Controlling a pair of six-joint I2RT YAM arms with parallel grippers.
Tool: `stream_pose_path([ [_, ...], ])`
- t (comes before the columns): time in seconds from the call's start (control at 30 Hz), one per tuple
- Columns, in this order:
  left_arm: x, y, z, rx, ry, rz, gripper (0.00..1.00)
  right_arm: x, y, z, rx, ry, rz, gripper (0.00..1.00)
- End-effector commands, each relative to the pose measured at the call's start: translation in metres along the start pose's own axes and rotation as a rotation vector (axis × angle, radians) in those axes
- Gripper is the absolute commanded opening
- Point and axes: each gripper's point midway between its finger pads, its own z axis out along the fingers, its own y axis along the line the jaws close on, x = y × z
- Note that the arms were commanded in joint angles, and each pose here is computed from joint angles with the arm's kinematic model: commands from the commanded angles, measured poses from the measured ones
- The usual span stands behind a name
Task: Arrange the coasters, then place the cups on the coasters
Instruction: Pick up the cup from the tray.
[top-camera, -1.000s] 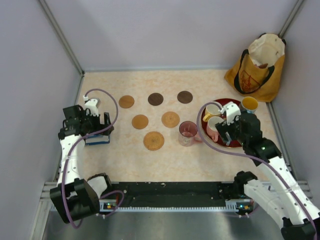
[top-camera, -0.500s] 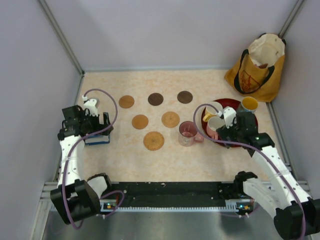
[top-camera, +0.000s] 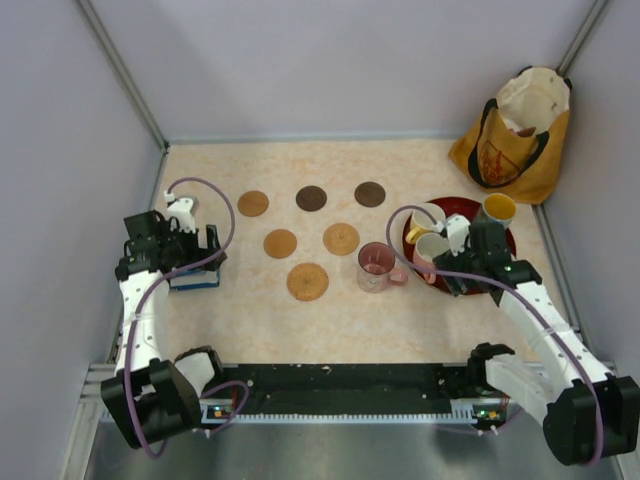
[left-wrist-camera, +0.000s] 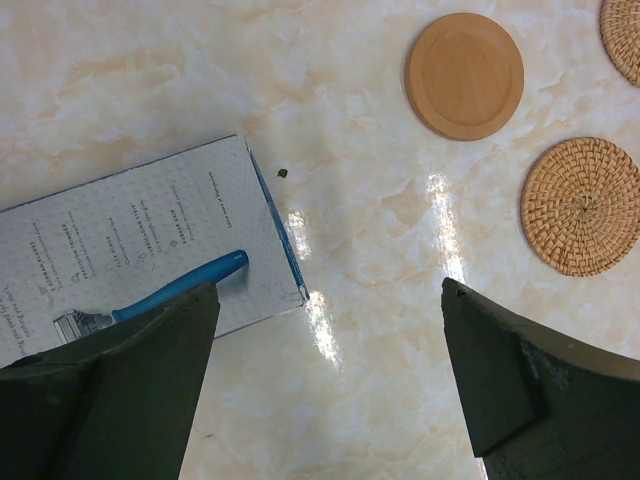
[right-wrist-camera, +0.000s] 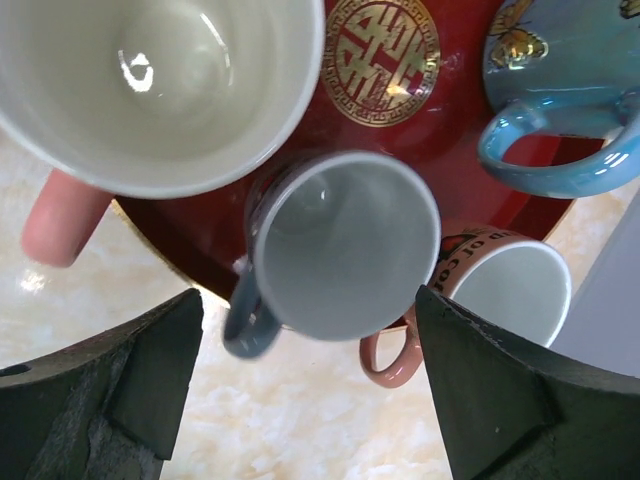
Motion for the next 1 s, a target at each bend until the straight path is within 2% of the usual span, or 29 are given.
stream_pose_path([
  [0.0,-0.006,0.001,-0.001,-0.001,-0.03,0.021,0.96,0.002,-0.011,0.009,0.067,0.012,0.045,0.85],
  [0.2,-0.005,0.001,0.0,0.005,-0.025,0.018,0.96,0.008,-0.017,0.01,0.077,0.025,0.075,0.84],
  [0.4,-0.005,0.001,0.0,0.009,-0.023,0.018,0.96,-0.002,-0.012,-0.001,0.046,-0.073,0.053,0.83],
  [0.67,-0.005,0.001,0.001,0.008,-0.023,0.017,0.96,-0.011,-0.007,-0.008,0.014,-0.119,0.042,0.82],
  [0.97,-0.005,0.001,0.001,0.007,-0.023,0.016,0.96,0.011,-0.005,0.002,0.016,-0.041,0.006,0.81],
])
